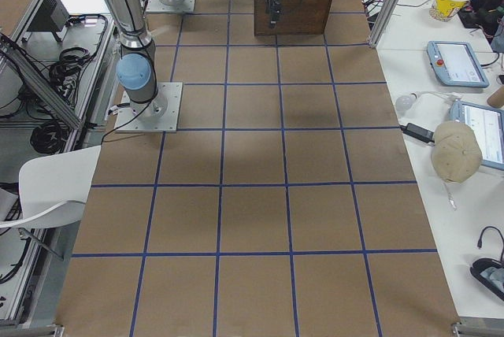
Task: Open drawer and put corn inside
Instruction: 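Move the left gripper down to the white drawer handle, then close the left gripper on the white drawer handle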
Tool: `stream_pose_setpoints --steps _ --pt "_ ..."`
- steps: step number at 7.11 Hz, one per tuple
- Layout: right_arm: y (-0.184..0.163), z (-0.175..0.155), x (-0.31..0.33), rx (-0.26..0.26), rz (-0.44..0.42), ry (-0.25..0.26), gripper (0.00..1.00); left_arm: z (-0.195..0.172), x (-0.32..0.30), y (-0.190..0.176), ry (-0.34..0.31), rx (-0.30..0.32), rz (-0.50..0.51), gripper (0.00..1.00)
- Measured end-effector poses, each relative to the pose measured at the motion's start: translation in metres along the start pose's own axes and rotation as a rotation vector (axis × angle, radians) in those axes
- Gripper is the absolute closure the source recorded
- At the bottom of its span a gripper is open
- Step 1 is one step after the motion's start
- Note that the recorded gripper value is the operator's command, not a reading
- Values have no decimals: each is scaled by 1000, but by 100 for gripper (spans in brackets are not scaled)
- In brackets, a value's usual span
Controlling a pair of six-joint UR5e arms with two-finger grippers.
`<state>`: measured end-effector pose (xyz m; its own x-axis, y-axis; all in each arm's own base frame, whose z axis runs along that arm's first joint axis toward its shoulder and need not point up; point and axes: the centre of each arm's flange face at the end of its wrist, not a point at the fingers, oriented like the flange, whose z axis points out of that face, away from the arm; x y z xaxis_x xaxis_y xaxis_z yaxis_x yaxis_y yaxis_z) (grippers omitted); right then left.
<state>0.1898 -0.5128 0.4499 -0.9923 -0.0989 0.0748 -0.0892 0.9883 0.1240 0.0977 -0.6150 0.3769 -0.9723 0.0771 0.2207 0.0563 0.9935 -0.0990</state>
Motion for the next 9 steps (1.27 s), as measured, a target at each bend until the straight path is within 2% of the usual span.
stream_pose_setpoints --steps 3,6,9 --pt "0 0 0 0 0 -1 0 50 -5 -4 82 -54 -47 0" --pt "0 0 0 0 0 -1 0 78 -1 -2 150 -78 -65 0" --pt "0 0 0 0 0 -1 0 98 -3 1 178 -107 -78 0"
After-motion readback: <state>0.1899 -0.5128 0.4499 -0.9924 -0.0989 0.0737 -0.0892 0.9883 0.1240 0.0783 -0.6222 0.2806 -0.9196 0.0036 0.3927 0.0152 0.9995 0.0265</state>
